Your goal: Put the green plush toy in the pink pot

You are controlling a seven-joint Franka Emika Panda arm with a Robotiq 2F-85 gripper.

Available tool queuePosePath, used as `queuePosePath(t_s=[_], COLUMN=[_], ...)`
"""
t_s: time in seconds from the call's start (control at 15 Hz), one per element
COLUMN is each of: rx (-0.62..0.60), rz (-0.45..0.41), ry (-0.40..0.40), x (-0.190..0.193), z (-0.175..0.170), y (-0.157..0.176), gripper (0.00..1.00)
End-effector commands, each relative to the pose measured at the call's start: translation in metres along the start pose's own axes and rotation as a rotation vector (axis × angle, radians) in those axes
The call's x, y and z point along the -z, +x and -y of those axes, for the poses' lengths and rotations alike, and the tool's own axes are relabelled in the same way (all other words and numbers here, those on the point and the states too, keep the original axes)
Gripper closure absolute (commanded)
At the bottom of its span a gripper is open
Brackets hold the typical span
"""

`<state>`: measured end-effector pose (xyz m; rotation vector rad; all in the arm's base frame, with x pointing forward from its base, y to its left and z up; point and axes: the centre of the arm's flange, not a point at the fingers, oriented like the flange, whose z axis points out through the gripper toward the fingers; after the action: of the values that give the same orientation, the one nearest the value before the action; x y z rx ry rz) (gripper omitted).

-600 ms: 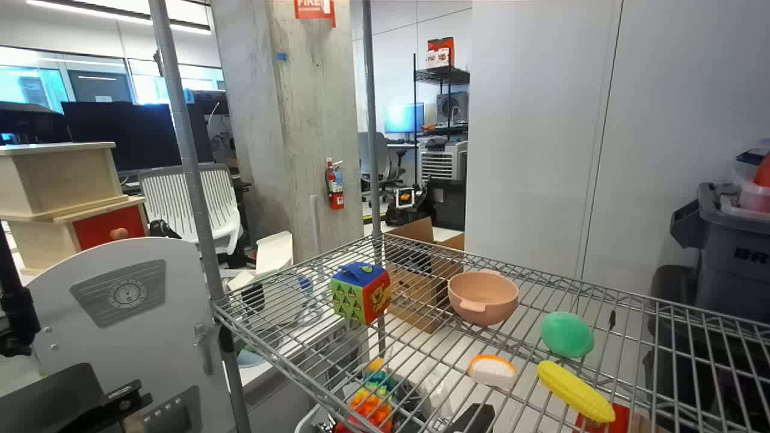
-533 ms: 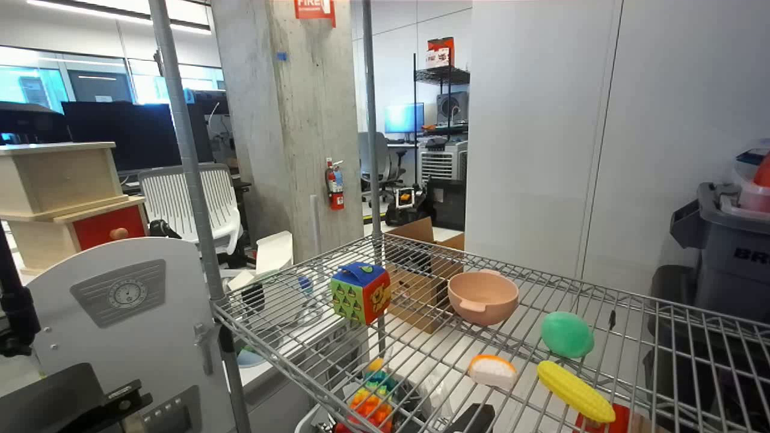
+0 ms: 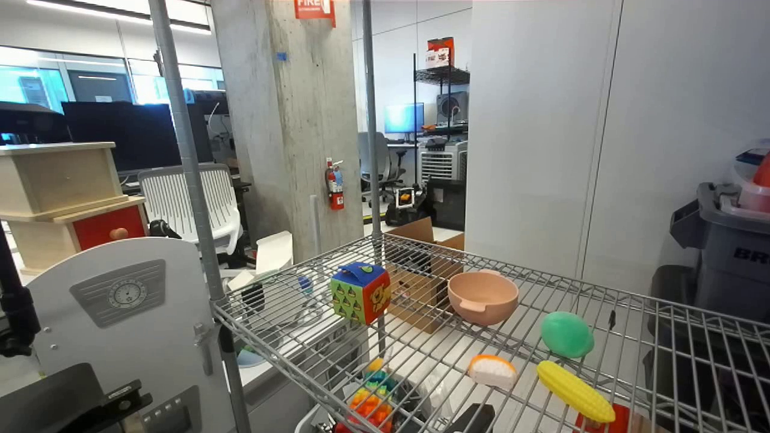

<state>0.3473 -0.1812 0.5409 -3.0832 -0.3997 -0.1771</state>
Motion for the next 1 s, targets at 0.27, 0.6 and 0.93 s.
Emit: queuePosePath(t_s=[0.27, 0.6, 0.93], rx=[0.0, -0.006, -0.01], rz=[0.0, 0.034, 0.109], ry=[0.0, 0.0, 0.035], x=[0.0, -0.024, -0.073], z=[0.0, -0.02, -0.059], y=[0.0, 0.032, 0.105], gripper=[0.0, 0.0, 0.0])
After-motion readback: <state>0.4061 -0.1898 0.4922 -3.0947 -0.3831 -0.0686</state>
